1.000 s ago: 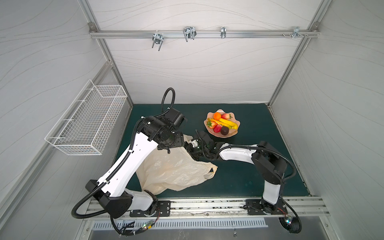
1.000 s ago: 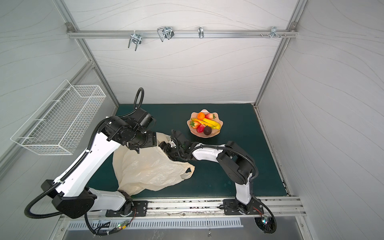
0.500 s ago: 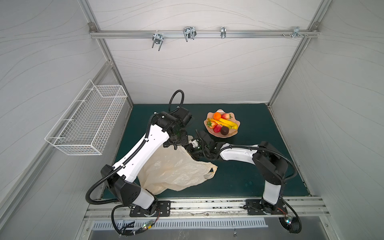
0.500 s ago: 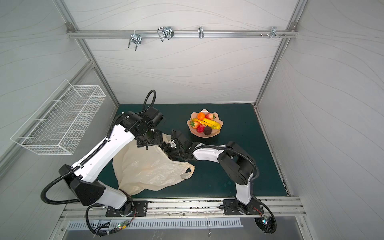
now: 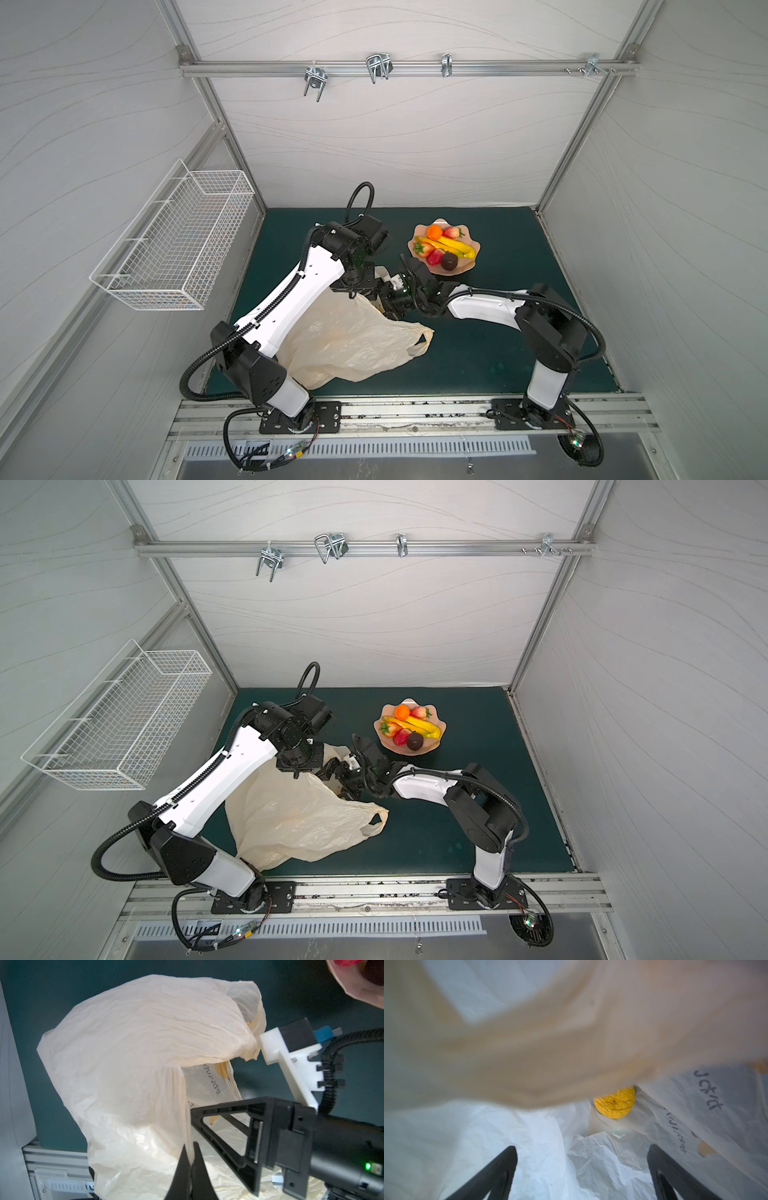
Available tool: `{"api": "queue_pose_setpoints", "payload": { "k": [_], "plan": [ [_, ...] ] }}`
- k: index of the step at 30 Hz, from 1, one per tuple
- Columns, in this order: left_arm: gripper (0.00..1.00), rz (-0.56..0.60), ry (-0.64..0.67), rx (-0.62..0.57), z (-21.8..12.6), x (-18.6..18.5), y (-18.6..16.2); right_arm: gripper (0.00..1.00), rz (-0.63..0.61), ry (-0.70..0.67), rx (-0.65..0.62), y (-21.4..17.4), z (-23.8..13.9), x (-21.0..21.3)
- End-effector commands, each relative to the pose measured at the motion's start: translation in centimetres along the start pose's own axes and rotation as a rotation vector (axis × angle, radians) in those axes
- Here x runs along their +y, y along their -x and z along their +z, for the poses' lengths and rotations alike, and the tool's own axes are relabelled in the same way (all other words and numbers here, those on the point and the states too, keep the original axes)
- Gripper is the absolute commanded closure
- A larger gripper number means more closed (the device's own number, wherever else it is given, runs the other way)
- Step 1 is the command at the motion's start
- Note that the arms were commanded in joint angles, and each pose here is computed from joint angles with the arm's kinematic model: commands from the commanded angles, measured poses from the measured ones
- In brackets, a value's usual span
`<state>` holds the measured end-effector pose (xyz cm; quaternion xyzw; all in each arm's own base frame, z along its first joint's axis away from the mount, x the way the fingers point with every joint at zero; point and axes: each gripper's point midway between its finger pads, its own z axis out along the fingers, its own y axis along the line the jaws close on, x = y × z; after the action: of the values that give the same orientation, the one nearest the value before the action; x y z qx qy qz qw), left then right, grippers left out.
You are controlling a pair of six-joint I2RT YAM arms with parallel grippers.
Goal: Place the fruits into the plastic bag
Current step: 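Withdraw the open right gripper from the bag back over the bowl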
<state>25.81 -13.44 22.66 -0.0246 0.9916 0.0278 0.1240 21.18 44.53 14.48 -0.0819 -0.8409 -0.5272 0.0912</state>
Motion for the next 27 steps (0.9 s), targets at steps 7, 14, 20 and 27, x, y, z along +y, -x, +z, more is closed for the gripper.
{"api": "queue_pose_setpoints", "payload": {
  "k": [7, 14, 20, 27],
  "plan": [
    [1.0, 0.109, -0.139, -0.111, -2.8, -1.5, 1.4, 0.01, -0.101, -0.045, -0.103, 1.5, -6.0, 1.1],
    [1.0, 0.165, -0.221, -0.174, -4.1, -3.0, 2.6, 0.01, -0.186, -0.121, -0.21, 2.7, -11.2, 0.6],
    [1.0, 0.191, -0.249, -0.18, -4.3, -3.9, 3.2, 0.01, -0.248, -0.245, -0.371, 5.9, -18.1, -0.7],
    [1.0, 0.183, -0.25, -0.174, -4.0, -3.9, 3.4, 0.01, -0.323, -0.497, -0.484, 10.7, -24.1, -3.5]
  ]
}}
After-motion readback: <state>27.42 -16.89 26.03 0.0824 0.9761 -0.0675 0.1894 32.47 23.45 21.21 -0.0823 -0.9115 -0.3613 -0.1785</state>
